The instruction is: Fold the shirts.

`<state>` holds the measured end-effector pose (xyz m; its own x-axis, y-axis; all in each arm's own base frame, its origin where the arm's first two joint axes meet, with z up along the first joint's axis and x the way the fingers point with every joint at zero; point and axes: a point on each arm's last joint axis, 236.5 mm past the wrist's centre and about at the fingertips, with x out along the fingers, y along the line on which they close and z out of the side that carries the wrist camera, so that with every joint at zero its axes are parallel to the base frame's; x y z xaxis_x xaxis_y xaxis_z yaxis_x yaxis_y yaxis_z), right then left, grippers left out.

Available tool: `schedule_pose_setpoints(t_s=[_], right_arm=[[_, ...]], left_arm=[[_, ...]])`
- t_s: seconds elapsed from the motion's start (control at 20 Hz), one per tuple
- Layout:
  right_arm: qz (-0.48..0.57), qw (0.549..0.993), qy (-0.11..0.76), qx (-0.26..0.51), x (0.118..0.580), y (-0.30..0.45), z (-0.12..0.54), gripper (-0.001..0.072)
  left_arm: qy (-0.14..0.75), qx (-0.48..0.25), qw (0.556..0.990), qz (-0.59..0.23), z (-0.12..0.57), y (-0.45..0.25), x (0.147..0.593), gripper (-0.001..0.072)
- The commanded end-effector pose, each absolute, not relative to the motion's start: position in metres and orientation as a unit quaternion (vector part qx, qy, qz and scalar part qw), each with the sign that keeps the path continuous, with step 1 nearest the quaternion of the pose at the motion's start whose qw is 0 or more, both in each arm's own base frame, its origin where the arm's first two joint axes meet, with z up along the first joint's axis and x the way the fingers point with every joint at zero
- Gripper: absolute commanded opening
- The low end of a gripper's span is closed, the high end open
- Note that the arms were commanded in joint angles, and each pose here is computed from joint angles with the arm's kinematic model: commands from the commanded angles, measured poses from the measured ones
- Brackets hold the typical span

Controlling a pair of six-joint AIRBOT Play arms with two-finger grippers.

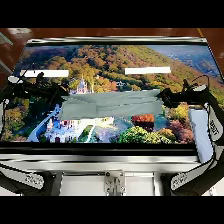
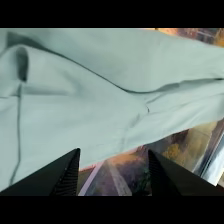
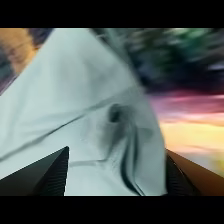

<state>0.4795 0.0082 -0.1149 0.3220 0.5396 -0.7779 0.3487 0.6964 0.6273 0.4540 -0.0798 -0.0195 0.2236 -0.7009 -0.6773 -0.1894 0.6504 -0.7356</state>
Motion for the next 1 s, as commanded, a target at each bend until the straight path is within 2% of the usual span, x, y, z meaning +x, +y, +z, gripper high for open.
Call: schedule_pose_setpoints(t_s=[0.0,0.05,0.1,0.15,0.25,0.35,0.4,0.45,0.55,0.75,0.85,0.95], right_arm=[[0.080,0.716,0.564,0.404,0.493,0.031,-0.122,0.0531],[0.083,0.720,0.561,0.400,0.495,0.034,-0.121,0.0359],[0.094,0.729,0.558,0.386,0.496,0.037,-0.118,0.0160],[0.108,0.735,0.555,0.375,0.496,0.039,-0.113,0.0062],[0.143,0.750,0.546,0.344,0.493,0.043,-0.091,0.0062],[0.174,0.767,0.531,0.315,0.489,0.047,-0.056,0.0062],[0.185,0.773,0.523,0.307,0.486,0.050,-0.036,0.0062],[0.198,0.780,0.513,0.299,0.482,0.054,-0.012,0.0062],[0.215,0.795,0.489,0.286,0.473,0.059,0.034,0.0062],[0.225,0.820,0.444,0.284,0.447,0.069,0.119,0.0062],[0.237,0.822,0.436,0.278,0.427,0.077,0.149,0.0062],[0.244,0.821,0.435,0.277,0.409,0.083,0.167,0.0062]], left_arm=[[0.601,-0.366,0.679,-0.209,-0.010,-0.098,0.447,0.0505],[0.599,-0.370,0.677,-0.216,-0.007,-0.104,0.447,0.0489],[0.596,-0.374,0.675,-0.221,-0.005,-0.110,0.448,0.0420],[0.594,-0.376,0.675,-0.226,-0.002,-0.116,0.449,0.0361],[0.578,-0.364,0.686,-0.252,0.003,-0.133,0.454,0.0208],[0.555,-0.350,0.709,-0.258,0.003,-0.154,0.467,0.0191],[0.544,-0.341,0.723,-0.256,0.002,-0.169,0.474,0.0137],[0.533,-0.331,0.735,-0.257,-0.001,-0.187,0.480,0.0042],[0.521,-0.310,0.749,-0.268,-0.006,-0.233,0.480,0.0042],[0.523,-0.273,0.749,-0.302,-0.032,-0.330,0.453,0.0042],[0.513,-0.318,0.739,-0.299,-0.039,-0.374,0.447,0.0042],[0.522,-0.379,0.703,-0.299,-0.046,-0.414,0.433,0.0041]])
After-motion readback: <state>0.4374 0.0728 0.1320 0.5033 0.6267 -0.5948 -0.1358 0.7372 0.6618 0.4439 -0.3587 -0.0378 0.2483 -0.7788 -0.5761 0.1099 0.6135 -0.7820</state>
